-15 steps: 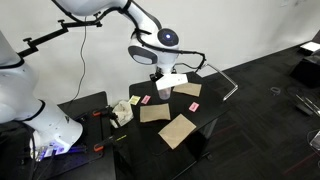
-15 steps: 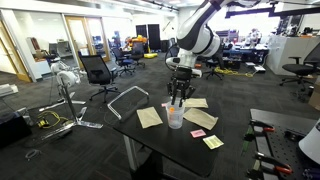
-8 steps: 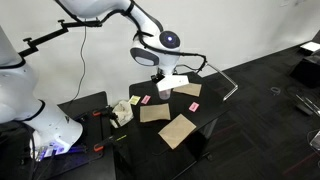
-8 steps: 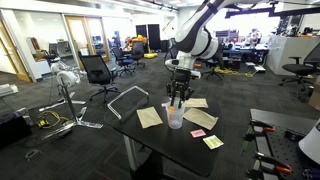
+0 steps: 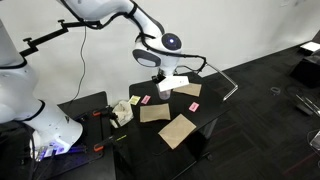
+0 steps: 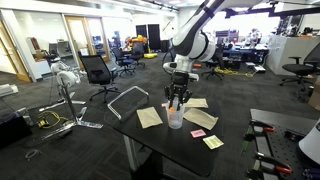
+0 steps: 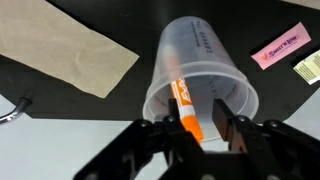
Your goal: Take the orange marker out of the clear cup
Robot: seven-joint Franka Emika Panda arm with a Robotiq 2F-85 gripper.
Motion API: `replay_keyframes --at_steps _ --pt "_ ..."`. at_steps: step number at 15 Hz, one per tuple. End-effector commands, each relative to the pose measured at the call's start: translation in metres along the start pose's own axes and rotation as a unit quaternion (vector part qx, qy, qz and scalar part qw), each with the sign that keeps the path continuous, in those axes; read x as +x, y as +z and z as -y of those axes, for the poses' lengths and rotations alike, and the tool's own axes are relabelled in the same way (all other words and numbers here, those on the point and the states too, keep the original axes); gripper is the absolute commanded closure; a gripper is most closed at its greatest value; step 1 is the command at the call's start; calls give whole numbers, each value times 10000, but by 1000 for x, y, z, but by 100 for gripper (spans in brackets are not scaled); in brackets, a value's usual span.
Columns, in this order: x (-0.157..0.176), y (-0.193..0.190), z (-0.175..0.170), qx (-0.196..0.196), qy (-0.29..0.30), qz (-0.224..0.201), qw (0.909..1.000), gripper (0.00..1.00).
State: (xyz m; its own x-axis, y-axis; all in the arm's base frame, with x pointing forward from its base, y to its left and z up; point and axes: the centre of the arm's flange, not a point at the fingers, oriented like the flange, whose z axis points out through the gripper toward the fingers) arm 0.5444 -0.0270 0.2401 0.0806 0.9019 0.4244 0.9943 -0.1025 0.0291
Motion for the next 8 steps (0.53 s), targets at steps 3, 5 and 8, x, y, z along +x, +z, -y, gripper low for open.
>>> replay_keyframes --at_steps 3,5,8 --pt "-3 7 -11 -98 -69 -41 9999 59" --pt "-3 9 -13 -85 -69 -62 9999 59" --pt "-3 13 -16 -70 -74 -94 9999 59"
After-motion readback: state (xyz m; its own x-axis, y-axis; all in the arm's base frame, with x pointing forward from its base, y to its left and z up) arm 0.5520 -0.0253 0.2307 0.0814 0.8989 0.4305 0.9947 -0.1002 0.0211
